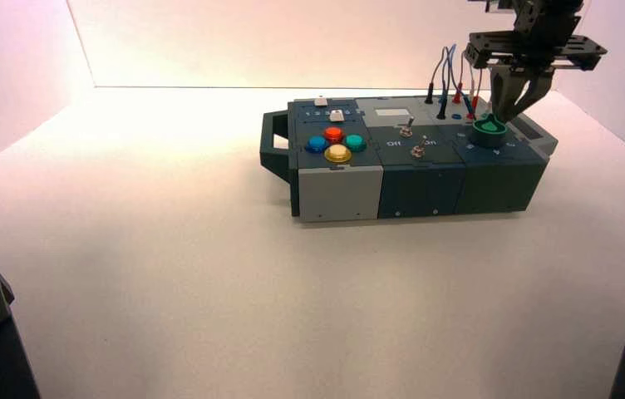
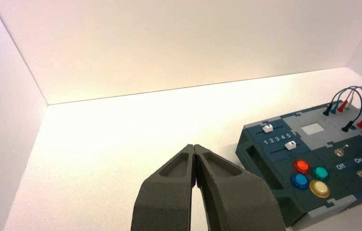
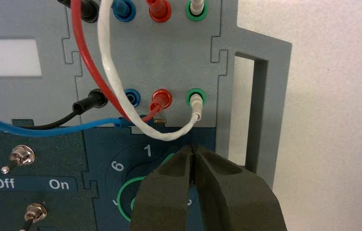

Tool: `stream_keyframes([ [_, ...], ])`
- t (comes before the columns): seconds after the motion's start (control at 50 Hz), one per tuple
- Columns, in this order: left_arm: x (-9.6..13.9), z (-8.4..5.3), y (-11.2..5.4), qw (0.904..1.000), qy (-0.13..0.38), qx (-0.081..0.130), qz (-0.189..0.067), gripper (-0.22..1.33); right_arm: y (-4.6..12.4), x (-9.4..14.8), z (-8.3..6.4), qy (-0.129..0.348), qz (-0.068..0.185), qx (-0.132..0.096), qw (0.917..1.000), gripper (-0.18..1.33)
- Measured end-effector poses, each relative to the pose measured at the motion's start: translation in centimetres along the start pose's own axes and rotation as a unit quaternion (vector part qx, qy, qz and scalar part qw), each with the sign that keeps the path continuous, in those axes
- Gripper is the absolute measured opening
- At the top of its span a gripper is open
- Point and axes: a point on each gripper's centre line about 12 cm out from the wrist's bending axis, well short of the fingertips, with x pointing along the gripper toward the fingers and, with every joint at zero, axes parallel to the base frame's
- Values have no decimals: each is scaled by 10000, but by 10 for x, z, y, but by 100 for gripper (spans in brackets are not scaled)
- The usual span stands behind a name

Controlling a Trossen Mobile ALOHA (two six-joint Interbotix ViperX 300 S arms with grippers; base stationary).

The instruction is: Turn the knob to position 1.

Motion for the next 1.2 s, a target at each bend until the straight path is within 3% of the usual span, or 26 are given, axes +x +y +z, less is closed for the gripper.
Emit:
stream_keyframes([
  [1.2, 0, 0, 0, 10000, 8, -7, -3, -15, 6, -4, 9, -150, 90, 3, 9998, -14],
])
